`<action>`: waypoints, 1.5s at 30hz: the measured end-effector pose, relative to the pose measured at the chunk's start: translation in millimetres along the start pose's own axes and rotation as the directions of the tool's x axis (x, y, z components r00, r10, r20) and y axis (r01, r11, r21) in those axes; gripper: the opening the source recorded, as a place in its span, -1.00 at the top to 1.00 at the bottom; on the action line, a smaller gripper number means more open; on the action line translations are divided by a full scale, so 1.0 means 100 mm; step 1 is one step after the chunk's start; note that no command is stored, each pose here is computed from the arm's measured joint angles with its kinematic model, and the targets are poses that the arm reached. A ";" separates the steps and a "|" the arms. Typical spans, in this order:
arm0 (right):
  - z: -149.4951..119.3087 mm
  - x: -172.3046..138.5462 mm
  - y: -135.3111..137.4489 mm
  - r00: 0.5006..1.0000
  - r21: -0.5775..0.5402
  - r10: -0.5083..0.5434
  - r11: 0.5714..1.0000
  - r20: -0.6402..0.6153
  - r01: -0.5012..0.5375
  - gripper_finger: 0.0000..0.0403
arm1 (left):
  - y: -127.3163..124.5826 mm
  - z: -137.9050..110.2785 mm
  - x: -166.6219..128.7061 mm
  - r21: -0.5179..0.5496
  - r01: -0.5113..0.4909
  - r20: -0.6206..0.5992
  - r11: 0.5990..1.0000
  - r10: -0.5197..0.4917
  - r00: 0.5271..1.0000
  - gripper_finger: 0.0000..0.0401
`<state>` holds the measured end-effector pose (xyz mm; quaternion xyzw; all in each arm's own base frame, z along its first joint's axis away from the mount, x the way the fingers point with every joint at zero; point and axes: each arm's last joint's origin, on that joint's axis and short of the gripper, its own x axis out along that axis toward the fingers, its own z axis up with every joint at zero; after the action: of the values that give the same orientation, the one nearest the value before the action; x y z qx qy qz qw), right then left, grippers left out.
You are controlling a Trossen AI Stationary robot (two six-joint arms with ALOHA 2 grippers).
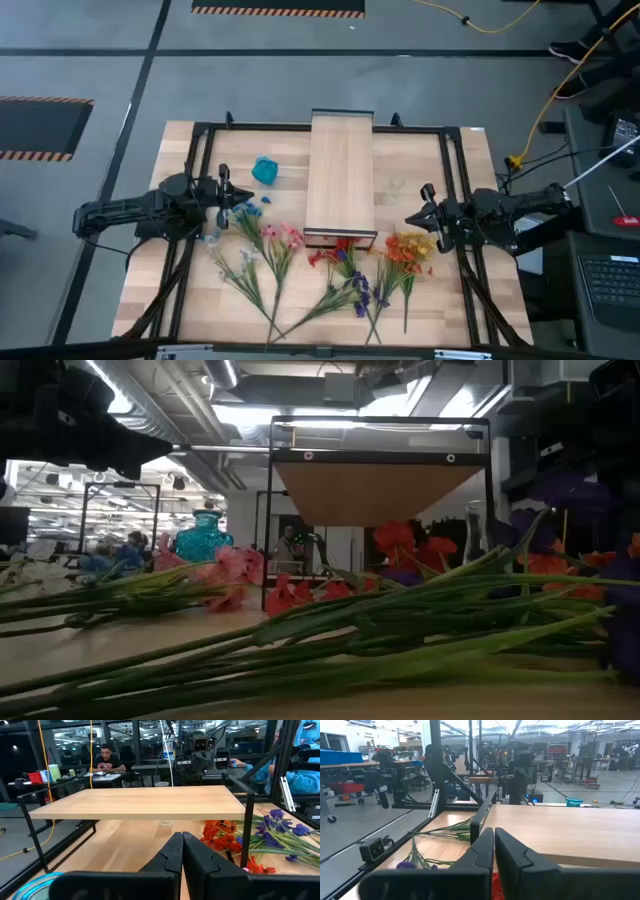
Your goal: Pick and place flowers into a vace then onto a shelf
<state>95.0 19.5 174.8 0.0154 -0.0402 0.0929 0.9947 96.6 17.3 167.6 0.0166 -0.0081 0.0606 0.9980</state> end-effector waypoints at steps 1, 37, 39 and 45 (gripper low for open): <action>0.00 0.00 0.00 1.000 0.000 0.000 1.000 0.000 0.000 0.90 | 0.00 0.00 0.00 0.000 0.000 0.000 1.000 0.000 1.000 0.97; 0.00 0.00 0.00 1.000 0.000 0.001 1.000 0.000 -0.001 0.90 | 0.00 0.00 0.00 0.000 0.000 0.000 1.000 0.000 1.000 0.97; 0.00 0.00 0.00 1.000 0.000 0.000 1.000 0.000 0.000 0.90 | 0.00 0.00 0.00 0.000 0.000 0.000 1.000 0.000 1.000 0.97; 0.00 0.00 0.00 1.000 0.000 0.000 1.000 0.000 0.000 0.90 | 0.00 0.00 0.00 0.000 0.000 0.000 1.000 0.000 1.000 0.97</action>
<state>95.0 19.5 174.7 0.0154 -0.0402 0.0930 0.9947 96.5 17.3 167.6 0.0165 -0.0082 0.0606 0.9980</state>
